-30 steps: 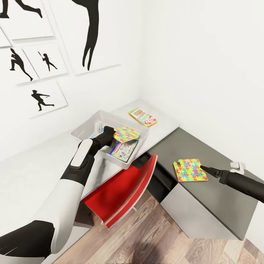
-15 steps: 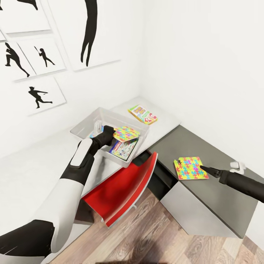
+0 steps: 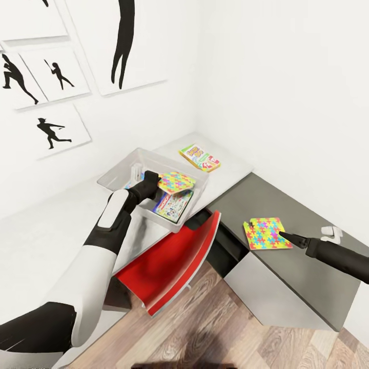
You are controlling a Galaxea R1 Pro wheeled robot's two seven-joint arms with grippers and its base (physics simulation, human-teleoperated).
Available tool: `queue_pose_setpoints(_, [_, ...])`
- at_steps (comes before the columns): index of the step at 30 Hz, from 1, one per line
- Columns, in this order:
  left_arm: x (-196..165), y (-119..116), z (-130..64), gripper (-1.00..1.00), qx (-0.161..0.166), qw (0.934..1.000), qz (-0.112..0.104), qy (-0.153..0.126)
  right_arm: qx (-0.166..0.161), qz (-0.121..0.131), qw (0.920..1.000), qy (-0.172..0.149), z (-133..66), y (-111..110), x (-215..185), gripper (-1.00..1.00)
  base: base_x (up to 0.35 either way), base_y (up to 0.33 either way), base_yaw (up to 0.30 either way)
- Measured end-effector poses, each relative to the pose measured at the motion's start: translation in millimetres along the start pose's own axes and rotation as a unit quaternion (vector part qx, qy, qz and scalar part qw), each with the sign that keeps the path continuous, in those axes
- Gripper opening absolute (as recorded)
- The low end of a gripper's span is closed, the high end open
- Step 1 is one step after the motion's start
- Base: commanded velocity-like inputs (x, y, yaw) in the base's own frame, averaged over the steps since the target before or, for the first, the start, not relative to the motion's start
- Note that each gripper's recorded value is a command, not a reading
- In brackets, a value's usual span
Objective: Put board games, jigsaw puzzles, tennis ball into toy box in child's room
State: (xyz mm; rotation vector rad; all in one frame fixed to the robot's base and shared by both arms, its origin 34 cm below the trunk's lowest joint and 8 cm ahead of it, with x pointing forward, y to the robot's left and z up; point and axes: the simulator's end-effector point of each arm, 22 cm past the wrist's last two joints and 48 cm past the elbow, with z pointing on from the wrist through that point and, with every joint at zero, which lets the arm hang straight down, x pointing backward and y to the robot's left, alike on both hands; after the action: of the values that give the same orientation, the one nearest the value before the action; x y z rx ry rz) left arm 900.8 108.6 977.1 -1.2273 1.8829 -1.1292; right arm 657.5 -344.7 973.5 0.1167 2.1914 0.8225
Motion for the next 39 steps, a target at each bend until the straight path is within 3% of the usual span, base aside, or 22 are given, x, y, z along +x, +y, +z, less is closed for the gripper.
queue_pose_setpoints(22, [0.2,2.6,11.9,-1.00,0.003,1.0000,0.004,0.004,0.002,0.001,1.0000,0.002,0.6,-2.4,1.3,1.00,0.000,0.000,0.000])
queue_pose_setpoints(39, [1.7,18.3,19.5,-1.00,-0.007,0.9999,0.002,0.007,0.006,0.006,0.9999,0.011,5.4,-9.8,9.0,1.00,0.000,0.000,0.000])
